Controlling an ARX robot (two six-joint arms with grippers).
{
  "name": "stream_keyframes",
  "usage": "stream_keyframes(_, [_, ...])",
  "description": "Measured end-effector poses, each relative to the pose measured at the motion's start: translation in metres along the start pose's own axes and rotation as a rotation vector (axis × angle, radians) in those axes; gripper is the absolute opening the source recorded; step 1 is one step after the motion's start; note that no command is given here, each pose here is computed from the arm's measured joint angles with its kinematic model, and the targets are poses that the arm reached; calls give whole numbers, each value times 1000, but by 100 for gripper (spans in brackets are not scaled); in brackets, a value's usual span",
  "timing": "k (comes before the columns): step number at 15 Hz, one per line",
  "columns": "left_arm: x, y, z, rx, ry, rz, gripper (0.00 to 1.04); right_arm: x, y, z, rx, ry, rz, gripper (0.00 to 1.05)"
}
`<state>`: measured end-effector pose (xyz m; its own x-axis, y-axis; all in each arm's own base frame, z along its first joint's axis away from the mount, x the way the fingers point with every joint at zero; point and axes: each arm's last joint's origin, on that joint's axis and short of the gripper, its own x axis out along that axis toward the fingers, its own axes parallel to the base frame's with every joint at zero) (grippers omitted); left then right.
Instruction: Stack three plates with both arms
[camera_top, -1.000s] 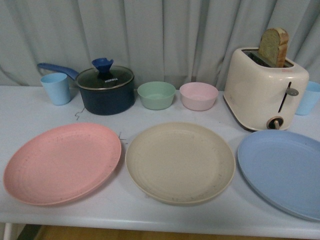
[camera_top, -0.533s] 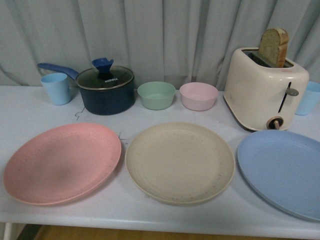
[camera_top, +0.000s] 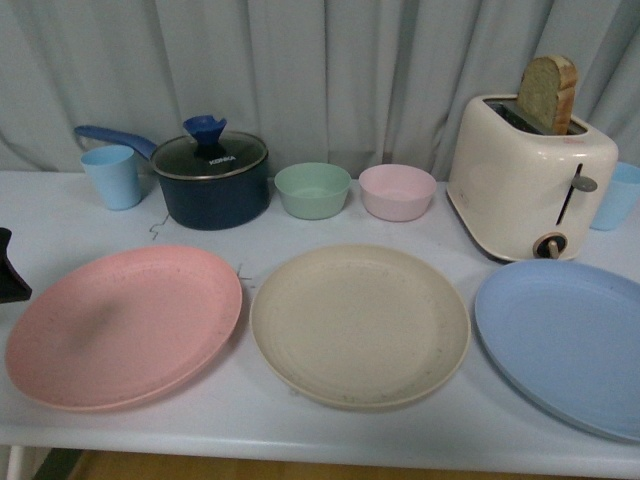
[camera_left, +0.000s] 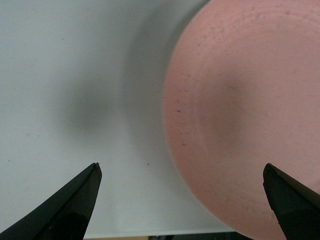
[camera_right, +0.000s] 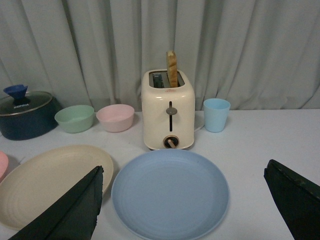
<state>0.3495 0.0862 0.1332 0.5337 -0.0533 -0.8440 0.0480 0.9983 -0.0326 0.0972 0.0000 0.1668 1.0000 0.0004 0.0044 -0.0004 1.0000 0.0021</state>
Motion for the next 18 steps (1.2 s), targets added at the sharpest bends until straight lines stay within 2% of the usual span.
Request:
stream_keyframes(5, [42,27,0,-83,66,-4,98,0,0,0,0,0,0,98])
stream_keyframes(9, [64,27,-10,-81,106,-1,98,0,0,0,0,0,0,98])
stream_keyframes(10, [66,27,-10,-80,104,5,91,0,0,0,0,0,0,98])
stream_keyframes(17, [72,24,-6,-105,97,-31,16,0,0,0,0,0,0,98])
stream_keyframes(18, [69,24,-3,-108,85,-40,8,0,0,0,0,0,0,98])
